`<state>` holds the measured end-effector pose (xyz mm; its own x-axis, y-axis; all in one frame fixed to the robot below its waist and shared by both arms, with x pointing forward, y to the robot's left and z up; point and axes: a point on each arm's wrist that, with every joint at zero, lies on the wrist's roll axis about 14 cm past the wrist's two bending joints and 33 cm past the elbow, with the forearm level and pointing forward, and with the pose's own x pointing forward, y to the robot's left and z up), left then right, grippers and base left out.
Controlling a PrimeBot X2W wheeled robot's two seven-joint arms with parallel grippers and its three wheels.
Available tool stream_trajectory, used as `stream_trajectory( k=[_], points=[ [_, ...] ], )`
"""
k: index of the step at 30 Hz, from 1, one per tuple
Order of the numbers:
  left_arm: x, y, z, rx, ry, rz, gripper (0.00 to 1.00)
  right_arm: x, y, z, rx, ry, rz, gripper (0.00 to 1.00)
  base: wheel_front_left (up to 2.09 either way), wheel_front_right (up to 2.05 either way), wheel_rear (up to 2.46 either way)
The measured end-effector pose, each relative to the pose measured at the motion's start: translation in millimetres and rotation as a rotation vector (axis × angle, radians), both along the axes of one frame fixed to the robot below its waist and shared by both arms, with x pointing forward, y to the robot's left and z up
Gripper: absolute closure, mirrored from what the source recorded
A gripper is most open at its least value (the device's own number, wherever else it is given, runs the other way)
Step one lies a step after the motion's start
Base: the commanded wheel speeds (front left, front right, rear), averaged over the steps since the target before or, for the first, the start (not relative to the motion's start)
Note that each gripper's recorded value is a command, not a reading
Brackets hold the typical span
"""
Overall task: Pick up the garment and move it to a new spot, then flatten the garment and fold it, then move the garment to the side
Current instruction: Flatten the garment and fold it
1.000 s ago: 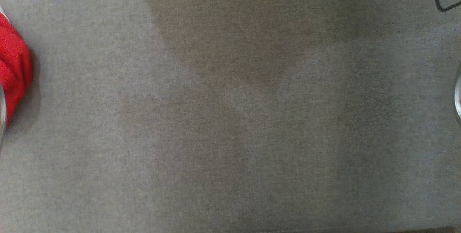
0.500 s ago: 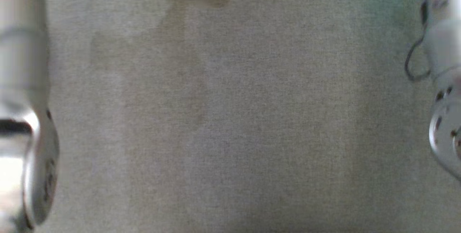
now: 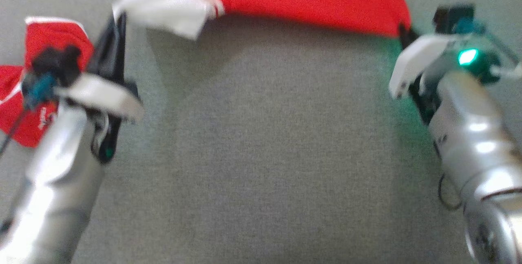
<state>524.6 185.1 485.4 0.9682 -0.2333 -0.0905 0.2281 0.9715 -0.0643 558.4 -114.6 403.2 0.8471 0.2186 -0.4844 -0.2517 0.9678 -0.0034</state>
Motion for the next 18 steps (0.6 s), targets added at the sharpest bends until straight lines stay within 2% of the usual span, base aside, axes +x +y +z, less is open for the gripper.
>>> stream_trajectory(
  k=[6, 11, 18],
  points=[
    [-64, -1, -15, -0.029, 0.066, -0.019, 1.0, -43, 5, 0, 0.06, 0.042, -0.012, 1.0, 0.0, 0.0, 0.0],
    [-104, -2, -13, -0.024, 0.072, -0.013, 1.0, -74, 19, 5, 0.1, 0.051, 0.033, 1.0, 0.0, 0.0, 0.0],
    [-159, -22, -20, -0.032, 0.128, -0.059, 1.0, -118, 2, 2, 0.112, 0.111, 0.063, 1.0, 0.0, 0.0, 0.0]
  ],
)
